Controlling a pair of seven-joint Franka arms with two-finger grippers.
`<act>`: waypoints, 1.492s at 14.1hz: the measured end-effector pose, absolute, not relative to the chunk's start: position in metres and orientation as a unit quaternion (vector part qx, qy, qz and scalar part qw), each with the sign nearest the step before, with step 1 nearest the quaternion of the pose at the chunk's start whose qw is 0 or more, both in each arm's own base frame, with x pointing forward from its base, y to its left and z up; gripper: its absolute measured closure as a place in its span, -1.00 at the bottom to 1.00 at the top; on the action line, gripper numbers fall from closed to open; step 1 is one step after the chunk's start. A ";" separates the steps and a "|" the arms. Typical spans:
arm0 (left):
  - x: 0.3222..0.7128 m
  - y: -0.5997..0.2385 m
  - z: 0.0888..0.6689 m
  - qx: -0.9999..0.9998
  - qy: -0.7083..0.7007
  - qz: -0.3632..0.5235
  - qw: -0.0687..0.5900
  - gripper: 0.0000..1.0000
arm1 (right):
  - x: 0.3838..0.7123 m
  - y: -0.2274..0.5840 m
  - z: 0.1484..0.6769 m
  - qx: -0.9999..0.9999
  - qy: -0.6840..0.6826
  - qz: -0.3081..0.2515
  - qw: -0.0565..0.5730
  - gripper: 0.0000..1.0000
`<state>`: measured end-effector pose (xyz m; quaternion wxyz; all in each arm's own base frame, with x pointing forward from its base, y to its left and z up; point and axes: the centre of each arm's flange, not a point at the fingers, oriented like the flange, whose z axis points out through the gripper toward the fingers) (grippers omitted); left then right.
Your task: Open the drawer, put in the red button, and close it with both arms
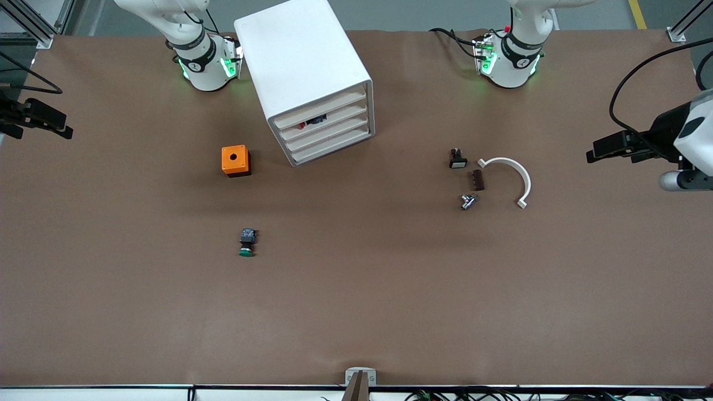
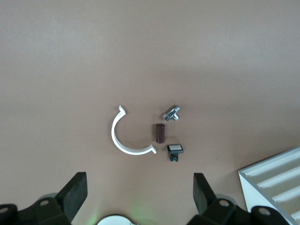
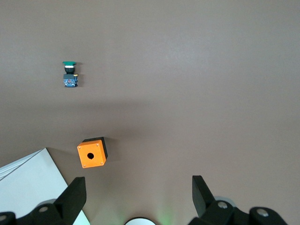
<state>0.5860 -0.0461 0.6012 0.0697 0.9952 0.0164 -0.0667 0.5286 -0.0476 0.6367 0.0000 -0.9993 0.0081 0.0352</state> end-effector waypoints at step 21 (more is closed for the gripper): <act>0.531 -0.058 0.651 0.997 0.009 0.060 0.051 -0.99 | 0.512 -0.055 0.655 -1.000 0.016 -0.006 0.006 -1.00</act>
